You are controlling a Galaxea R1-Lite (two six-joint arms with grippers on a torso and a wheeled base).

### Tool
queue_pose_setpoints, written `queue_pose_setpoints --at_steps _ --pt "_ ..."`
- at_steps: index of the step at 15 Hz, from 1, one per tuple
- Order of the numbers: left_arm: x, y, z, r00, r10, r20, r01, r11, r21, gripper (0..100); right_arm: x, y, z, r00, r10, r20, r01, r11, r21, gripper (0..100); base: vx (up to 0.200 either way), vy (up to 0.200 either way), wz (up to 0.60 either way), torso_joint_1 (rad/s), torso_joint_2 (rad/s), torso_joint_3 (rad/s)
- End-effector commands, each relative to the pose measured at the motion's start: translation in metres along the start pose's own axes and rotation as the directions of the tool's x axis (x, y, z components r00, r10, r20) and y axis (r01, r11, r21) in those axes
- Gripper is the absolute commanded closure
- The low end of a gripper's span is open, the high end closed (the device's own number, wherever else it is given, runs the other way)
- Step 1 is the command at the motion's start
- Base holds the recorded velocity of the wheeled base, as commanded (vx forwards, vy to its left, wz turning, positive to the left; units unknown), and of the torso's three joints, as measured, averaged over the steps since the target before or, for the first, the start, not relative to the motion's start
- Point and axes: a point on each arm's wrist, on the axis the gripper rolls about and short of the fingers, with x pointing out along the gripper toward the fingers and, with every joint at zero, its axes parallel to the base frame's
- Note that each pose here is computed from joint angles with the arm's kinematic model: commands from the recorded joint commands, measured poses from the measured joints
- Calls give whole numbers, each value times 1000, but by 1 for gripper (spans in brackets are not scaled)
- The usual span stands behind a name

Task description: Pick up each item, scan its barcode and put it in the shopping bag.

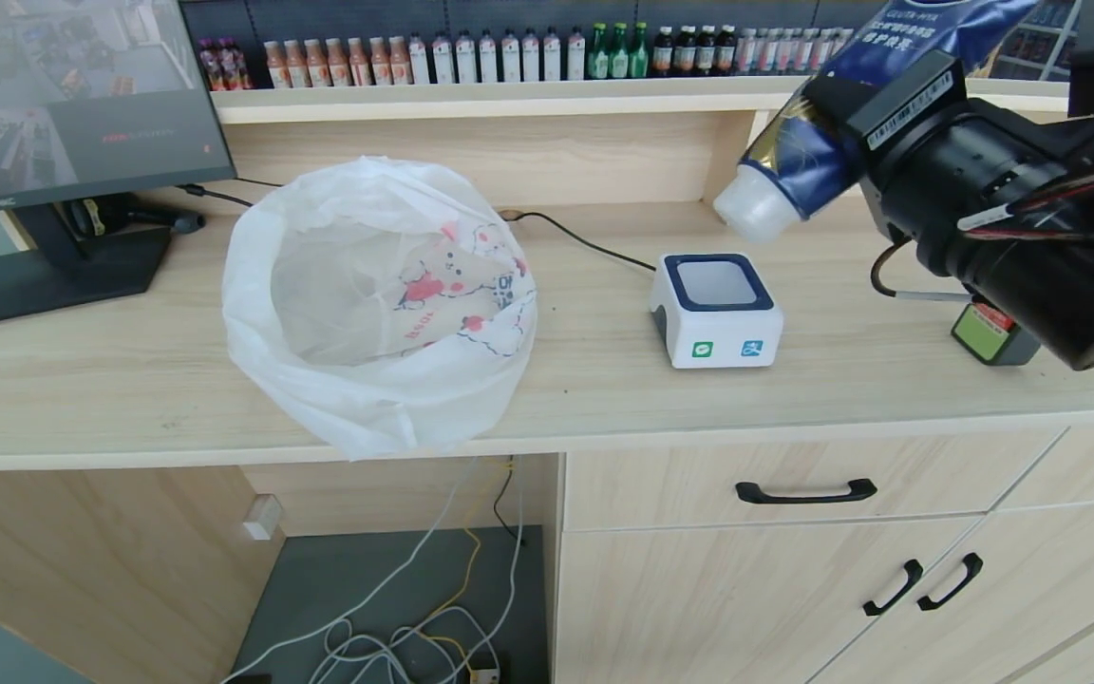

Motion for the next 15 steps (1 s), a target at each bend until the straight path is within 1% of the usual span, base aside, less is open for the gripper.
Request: queue_pose_setpoints --at_steps 1,4,7,8,10,11,12,13,14,15 --pt "0 0 0 1000 2 1 -2 1000 -1 0 -22 10 17 999 35 22 -33 995 -90 100 0 0 0 0 0 0" --pt "0 0 0 1000 2 1 -2 1000 -1 0 -42 13 26 998 57 24 -50 971 -234 100 0 0 0 0 0 0" --pt "0 0 0 1000 0 1 0 1000 0 0 -47 20 25 996 89 15 -79 938 -337 100 0 0 0 0 0 0" --pt "0 0 0 1000 0 1 0 1000 0 0 -46 16 20 997 71 1 -64 900 -431 100 0 0 0 0 0 0" --pt "0 0 0 1000 0 1 0 1000 0 0 -41 6 8 999 46 -9 -43 834 -550 100 0 0 0 0 0 0" --pt "0 0 0 1000 0 1 0 1000 0 0 -35 -2 7 998 48 28 -22 812 -583 100 0 0 0 0 0 0" --pt "0 0 0 1000 0 1 0 1000 0 0 -32 -5 6 997 58 46 -19 805 -593 100 0 0 0 0 0 0" --pt "0 0 0 1000 0 1 0 1000 0 0 -21 -16 2 988 137 68 -67 788 -612 100 0 0 0 0 0 0" --pt "0 0 0 1000 0 1 0 1000 0 0 -19 -26 -1 983 179 47 -108 758 -643 100 0 0 0 0 0 0" --pt "0 0 0 1000 0 1 0 1000 0 0 -20 -35 -5 980 197 22 -132 729 -672 100 0 0 0 0 0 0"
